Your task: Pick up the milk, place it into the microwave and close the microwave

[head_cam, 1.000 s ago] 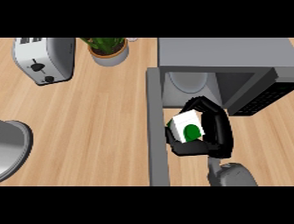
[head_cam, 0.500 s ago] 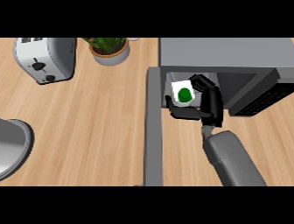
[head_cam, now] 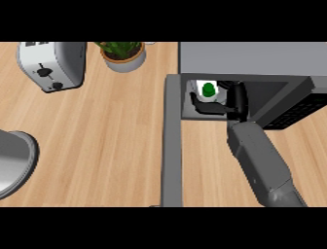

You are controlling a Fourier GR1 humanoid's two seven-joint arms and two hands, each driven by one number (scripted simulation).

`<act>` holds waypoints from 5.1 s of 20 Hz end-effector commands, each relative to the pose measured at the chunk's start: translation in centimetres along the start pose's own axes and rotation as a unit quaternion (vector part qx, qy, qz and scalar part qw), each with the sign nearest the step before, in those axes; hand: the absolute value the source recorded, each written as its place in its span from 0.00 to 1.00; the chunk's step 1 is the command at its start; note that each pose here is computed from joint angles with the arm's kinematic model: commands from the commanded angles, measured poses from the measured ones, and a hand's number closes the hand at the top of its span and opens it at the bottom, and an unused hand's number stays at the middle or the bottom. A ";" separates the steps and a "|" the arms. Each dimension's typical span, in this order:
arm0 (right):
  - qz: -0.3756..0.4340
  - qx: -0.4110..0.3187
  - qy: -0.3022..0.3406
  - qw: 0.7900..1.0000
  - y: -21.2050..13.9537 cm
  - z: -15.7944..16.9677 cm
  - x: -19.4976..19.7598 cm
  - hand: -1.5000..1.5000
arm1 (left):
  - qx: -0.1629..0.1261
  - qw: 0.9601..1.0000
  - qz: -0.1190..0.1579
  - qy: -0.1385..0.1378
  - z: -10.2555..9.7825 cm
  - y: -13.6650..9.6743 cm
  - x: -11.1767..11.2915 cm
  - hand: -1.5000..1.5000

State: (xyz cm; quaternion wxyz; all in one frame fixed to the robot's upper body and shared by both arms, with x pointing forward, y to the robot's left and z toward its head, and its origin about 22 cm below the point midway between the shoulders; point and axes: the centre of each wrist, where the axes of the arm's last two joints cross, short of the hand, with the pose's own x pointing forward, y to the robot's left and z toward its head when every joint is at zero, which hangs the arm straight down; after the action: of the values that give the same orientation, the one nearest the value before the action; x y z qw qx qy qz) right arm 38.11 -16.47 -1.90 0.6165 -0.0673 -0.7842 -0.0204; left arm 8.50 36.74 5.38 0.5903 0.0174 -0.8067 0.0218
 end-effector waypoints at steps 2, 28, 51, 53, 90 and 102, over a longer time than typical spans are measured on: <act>0.032 0.010 -0.032 0.999 1.0 -1.3 -0.5 1.00 | -0.007 1.000 0.006 -0.002 0.0 1.0 -0.6 0.00; 0.308 -0.114 -0.101 0.939 -1.1 -5.4 1.6 1.00 | -0.022 1.000 0.019 -0.010 -3.2 1.1 -2.4 0.00; 0.381 -0.106 -0.048 0.917 -7.0 -4.4 -0.3 0.00 | -0.042 0.999 0.015 -0.004 -5.2 0.8 -3.4 0.00; 0.388 -0.124 -0.066 0.911 -7.0 -4.2 -0.5 0.00 | -0.047 0.999 0.020 0.007 -5.8 0.7 -3.7 0.00; 0.297 -0.058 -0.064 0.951 -4.4 -3.8 -0.7 0.00 | -0.039 0.999 0.011 -0.004 -4.5 0.2 -4.1 0.00; 0.159 -0.014 -0.049 0.986 -2.3 1.0 -4.3 0.00 | -0.068 0.998 0.003 0.015 -1.7 -0.9 -4.3 0.00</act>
State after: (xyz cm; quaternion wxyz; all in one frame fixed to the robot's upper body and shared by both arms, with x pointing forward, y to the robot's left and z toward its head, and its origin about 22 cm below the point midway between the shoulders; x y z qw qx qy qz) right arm 38.50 -19.89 -5.50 0.5665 -0.2342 -0.7860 0.0797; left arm 11.61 35.77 2.37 0.5960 -0.0189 -0.8026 -0.0157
